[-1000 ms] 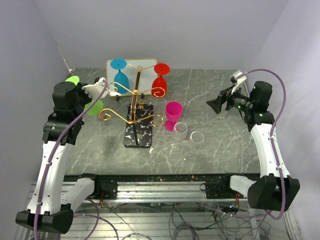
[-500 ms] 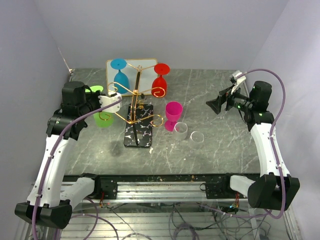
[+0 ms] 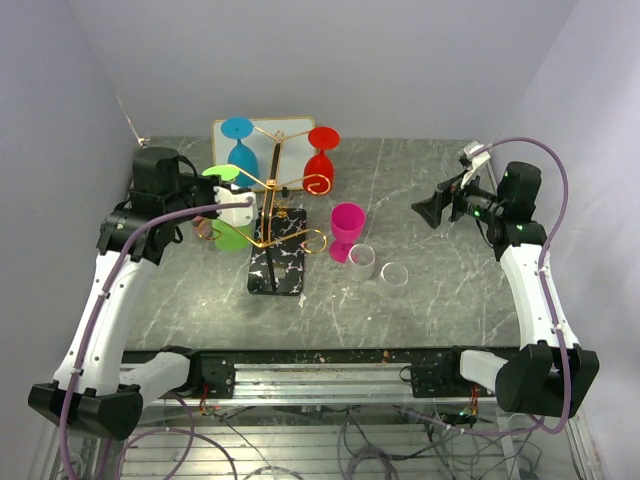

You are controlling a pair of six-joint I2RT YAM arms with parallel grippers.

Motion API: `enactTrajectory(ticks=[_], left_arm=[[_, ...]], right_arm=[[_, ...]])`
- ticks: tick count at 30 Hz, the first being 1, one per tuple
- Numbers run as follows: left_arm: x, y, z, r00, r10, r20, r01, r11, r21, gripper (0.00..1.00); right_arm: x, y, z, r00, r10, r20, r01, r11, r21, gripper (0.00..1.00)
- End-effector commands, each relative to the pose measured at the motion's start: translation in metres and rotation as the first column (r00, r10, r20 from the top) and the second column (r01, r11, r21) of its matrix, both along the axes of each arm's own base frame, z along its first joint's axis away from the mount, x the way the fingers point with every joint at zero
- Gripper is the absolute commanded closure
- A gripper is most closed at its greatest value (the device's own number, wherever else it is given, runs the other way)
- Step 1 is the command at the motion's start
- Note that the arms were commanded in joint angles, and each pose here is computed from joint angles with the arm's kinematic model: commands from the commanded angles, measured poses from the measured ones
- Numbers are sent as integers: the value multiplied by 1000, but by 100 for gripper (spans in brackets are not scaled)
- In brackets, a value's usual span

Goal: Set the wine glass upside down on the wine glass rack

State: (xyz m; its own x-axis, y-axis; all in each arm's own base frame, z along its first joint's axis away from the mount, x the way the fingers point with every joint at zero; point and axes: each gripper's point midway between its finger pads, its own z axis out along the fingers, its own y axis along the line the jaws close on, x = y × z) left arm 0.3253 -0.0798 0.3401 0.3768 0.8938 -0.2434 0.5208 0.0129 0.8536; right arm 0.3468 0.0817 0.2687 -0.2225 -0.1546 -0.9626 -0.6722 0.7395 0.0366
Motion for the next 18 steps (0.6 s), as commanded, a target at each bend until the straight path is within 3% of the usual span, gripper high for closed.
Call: enactTrajectory(ticks=[1,7,18], left_arm=[[2,-28,19,992,-117,40,119,991,-59,89],[16,-42,20,991,-127,46,131,986,-99,90],[47,-47,11,995,36,94,-28,996,-82,91]], right_arm=[[3,-3,-4,1000,-6,7,6,1000,-13,6],[3,-3,-5,1000,-5,9,5,1000,-12,6],[3,-3,-6,1000,-7,5,8,1000,-14,6]])
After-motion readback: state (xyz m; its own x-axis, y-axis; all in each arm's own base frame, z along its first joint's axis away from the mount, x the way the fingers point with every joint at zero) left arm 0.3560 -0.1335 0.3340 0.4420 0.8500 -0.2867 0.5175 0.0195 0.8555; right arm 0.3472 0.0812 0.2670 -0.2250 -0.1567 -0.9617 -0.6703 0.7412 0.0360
